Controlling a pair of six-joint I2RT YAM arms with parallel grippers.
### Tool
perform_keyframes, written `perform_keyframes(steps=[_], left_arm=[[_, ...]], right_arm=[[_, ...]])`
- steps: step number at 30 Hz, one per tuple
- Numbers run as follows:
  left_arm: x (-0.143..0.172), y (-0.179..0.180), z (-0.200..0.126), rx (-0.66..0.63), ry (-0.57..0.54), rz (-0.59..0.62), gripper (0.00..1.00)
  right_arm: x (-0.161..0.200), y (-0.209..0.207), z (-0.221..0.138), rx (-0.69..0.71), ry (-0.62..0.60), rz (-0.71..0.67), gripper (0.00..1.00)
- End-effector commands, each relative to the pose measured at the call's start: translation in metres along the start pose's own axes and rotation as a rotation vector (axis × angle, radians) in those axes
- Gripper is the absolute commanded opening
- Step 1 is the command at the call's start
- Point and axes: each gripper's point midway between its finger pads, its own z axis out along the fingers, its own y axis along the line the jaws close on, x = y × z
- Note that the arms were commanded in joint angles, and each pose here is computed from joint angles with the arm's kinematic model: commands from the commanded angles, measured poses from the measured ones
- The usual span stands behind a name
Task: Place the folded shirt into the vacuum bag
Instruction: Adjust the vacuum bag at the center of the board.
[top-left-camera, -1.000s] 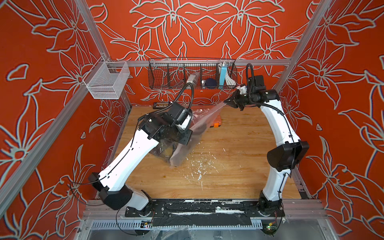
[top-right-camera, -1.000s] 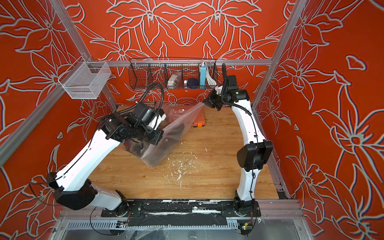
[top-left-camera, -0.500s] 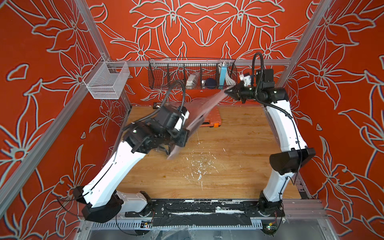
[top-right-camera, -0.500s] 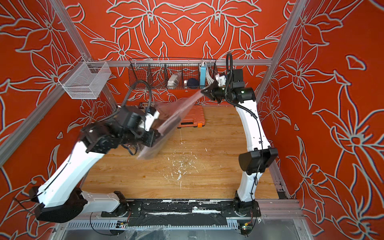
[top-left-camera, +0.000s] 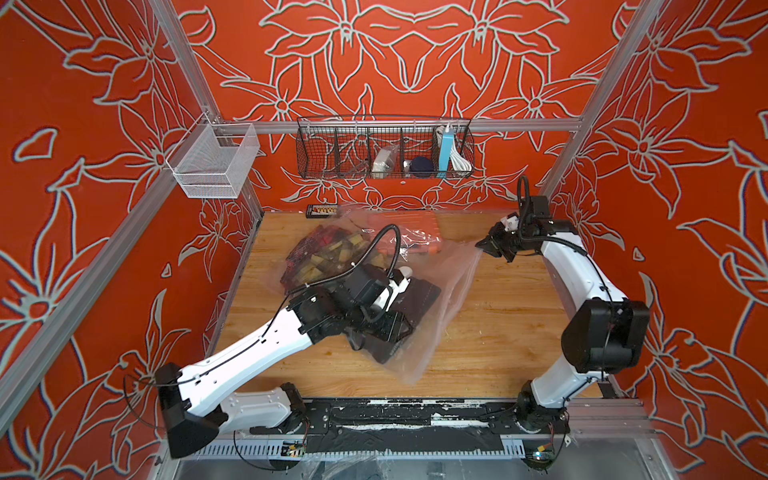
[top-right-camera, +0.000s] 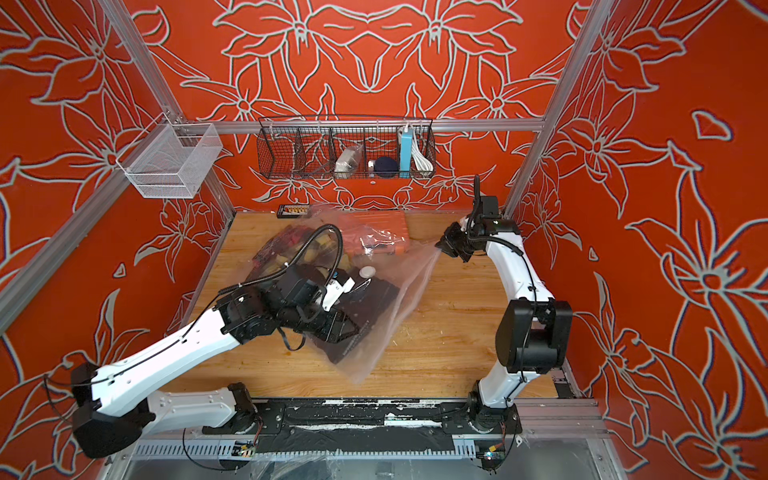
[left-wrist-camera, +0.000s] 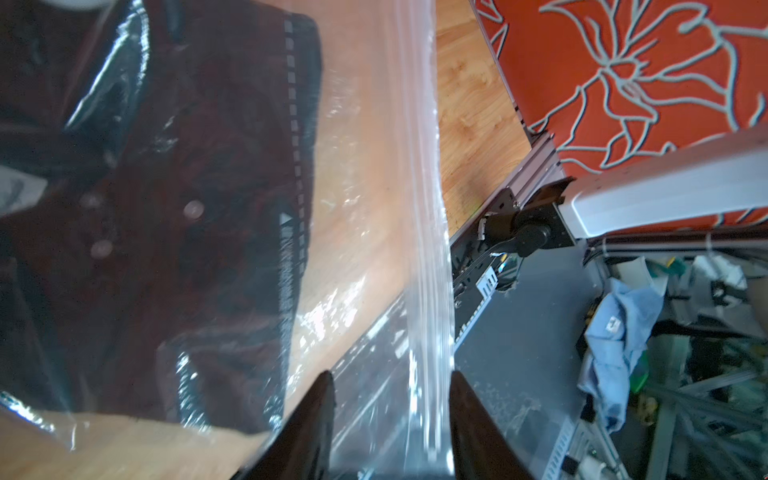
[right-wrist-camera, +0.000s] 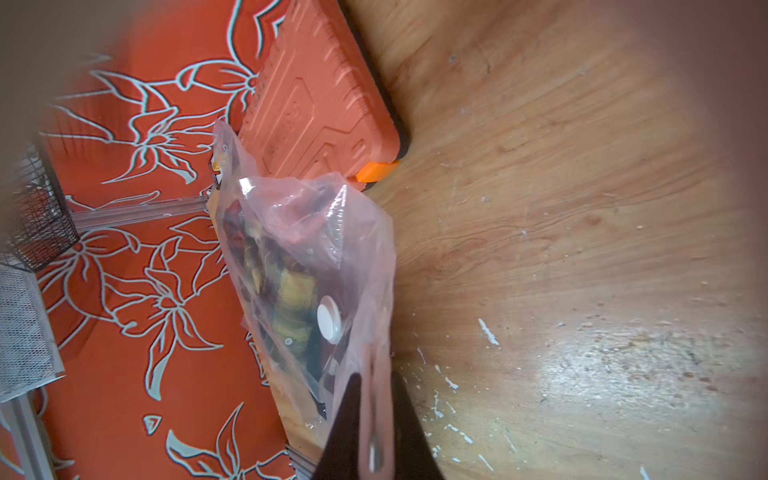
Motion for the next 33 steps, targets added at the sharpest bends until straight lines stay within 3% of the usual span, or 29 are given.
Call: perform_keyframes(steps=[1,3,9,17,25,29,33], left_arm=[[-0.005,0.065,-0.003,-0.183,-0.083,-0.204,0.47],[0.002,0.112,-0.005,-0.321,-0.115,-0.314,0.47],[0.024,0.182,0.024,-0.495,-0.120,-0.457,0.47],[0.005,0.235,0.040,-0.586,-0.143,-0.545,0.47],[-0.011,0.297,0.043,-0.700,-0.120,-0.602,0.47],[-0.036,0.323,0.025,-0.765,-0.137,-0.613,0.47],[-0.057,0.307,-0.002,-0.765,-0.177,-0.573,0.47]], right_arm=[[-0.006,-0.002,0.000,-0.035,-0.060,-0.040,0.00],[-0.002,-0.011,0.003,-0.027,-0.057,-0.032,0.00],[0.007,-0.029,0.013,-0.016,-0.033,-0.008,0.00],[0.034,-0.052,0.025,-0.044,0.018,0.070,0.00],[0.086,-0.071,0.023,-0.083,0.070,0.163,0.00],[0.106,-0.075,0.013,-0.087,0.074,0.165,0.00],[0.109,-0.073,0.006,-0.087,0.066,0.153,0.00]])
